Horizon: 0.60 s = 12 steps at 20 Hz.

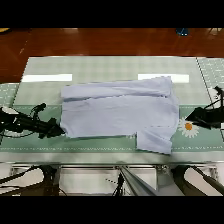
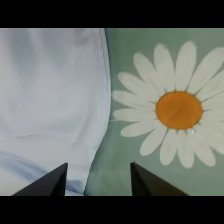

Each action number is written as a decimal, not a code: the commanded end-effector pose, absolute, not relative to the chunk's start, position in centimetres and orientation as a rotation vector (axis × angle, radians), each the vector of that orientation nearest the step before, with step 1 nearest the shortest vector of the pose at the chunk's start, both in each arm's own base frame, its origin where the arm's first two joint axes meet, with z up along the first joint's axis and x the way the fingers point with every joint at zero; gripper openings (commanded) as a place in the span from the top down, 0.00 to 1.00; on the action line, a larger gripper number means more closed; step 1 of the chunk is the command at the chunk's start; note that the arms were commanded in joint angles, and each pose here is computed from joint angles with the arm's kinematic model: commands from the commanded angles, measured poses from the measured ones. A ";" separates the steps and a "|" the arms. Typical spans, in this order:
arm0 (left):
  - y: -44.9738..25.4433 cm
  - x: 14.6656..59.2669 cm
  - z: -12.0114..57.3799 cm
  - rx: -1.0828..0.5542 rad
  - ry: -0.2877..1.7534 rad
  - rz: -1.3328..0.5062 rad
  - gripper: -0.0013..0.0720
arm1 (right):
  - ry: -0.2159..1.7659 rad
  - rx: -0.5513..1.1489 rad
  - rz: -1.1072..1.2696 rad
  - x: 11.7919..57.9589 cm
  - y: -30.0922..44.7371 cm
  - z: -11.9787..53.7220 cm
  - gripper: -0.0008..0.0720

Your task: Fold the shirts.

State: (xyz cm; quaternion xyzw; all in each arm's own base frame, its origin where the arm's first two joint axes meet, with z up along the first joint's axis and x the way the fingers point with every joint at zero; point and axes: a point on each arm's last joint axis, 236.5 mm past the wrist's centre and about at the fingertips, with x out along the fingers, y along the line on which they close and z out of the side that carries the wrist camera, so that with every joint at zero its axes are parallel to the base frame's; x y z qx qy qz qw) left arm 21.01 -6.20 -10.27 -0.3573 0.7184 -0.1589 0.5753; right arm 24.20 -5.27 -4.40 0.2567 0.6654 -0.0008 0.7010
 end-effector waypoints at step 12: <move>-6.3 21.6 -9.6 -0.867 1.647 -0.403 0.95 | 1.372 0.896 -0.029 23.1 -0.1 -11.1 0.69</move>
